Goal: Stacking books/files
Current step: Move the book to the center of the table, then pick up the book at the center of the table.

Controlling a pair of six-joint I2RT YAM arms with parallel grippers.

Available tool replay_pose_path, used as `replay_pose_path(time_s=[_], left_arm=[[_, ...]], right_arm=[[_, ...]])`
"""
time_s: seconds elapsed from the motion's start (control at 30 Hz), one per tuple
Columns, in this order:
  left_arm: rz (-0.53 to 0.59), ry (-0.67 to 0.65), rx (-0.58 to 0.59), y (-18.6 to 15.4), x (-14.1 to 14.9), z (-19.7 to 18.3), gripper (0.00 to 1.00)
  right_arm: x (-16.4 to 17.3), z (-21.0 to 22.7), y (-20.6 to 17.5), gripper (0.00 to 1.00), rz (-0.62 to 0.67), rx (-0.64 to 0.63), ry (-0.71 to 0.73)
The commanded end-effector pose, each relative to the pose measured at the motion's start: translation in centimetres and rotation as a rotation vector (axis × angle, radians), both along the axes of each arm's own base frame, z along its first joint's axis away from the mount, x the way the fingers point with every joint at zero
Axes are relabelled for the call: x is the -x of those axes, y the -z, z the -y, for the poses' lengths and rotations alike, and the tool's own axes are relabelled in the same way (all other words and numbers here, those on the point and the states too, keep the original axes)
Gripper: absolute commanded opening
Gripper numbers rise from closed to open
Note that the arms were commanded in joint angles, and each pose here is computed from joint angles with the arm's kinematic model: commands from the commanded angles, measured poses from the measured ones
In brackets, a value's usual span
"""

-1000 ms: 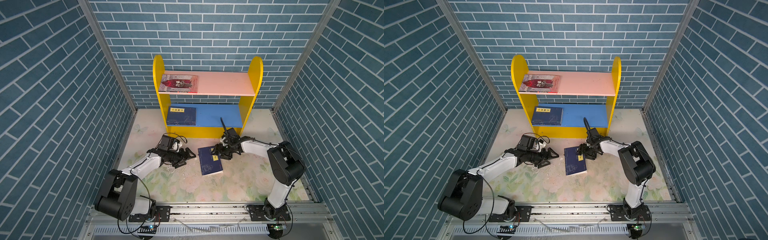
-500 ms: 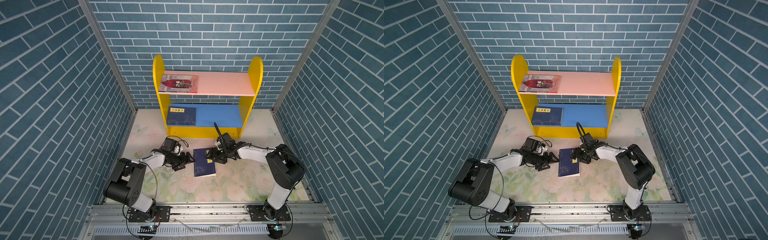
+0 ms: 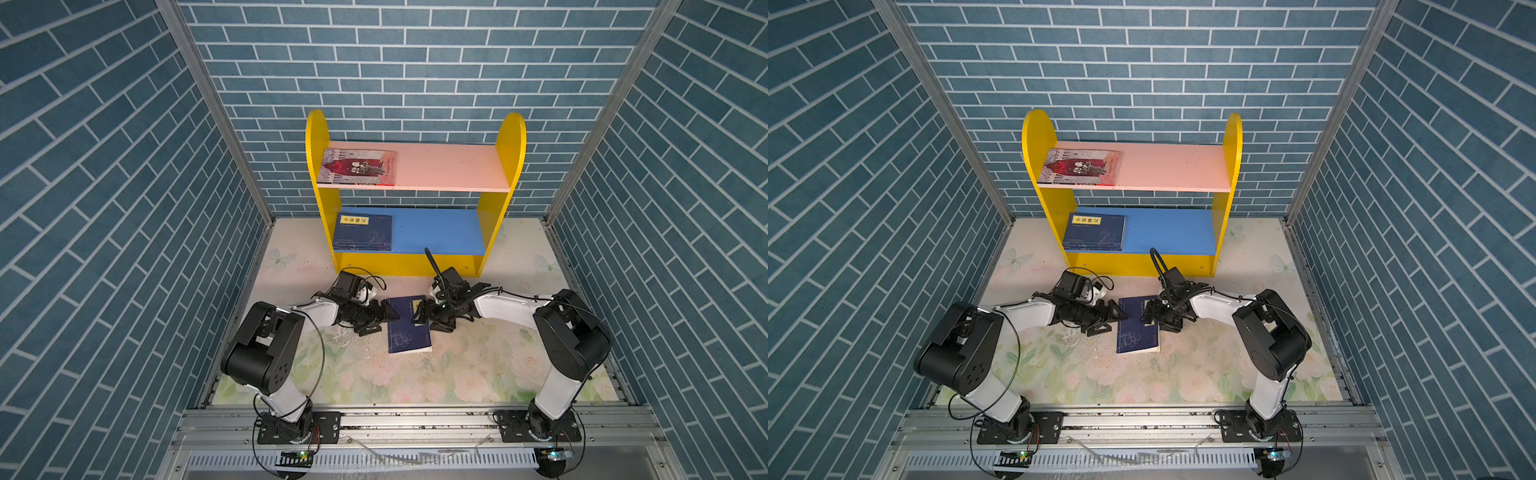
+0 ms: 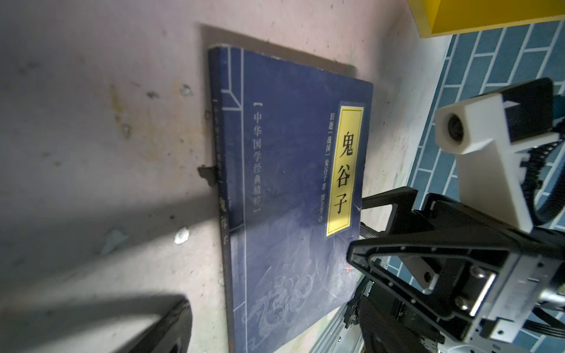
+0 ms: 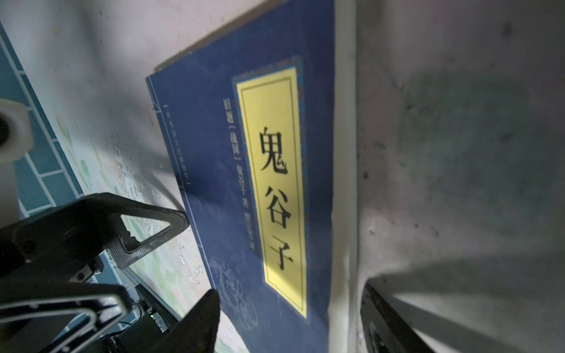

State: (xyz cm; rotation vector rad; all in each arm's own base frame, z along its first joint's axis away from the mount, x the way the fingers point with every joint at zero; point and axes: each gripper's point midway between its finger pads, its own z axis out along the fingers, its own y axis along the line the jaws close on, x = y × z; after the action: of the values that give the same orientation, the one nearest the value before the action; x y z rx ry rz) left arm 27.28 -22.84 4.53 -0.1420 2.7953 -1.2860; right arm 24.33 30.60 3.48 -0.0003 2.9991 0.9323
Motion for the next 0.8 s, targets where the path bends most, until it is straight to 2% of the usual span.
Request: replay_pose_path(time_s=[0.0,0.2,0.43,0.6,0.77], left_arm=[[-0.009,0.016,0.009,1.2,0.1,0.5,0.88],[0.035,0.033,0.012,1.4,-0.4,0.6,0.87],[0.059,0.029,0.077,1.1,-1.0,1.4,0.88],[0.128,0.038,0.143,-0.6,-1.8,2.0,0.87],[0.1,0.022,0.217,-1.6,-0.9,2.3,0.87]], right_arm=[[4.9,4.0,4.8,0.74,-0.197,0.191,-0.024],[4.9,3.1,5.0,0.74,-0.217,0.157,-0.031],[4.8,1.7,4.9,0.73,-0.236,0.093,-0.033],[5.0,2.5,5.7,0.73,-0.253,0.145,-0.029],[4.3,2.7,6.3,0.73,-0.243,0.189,-0.021]])
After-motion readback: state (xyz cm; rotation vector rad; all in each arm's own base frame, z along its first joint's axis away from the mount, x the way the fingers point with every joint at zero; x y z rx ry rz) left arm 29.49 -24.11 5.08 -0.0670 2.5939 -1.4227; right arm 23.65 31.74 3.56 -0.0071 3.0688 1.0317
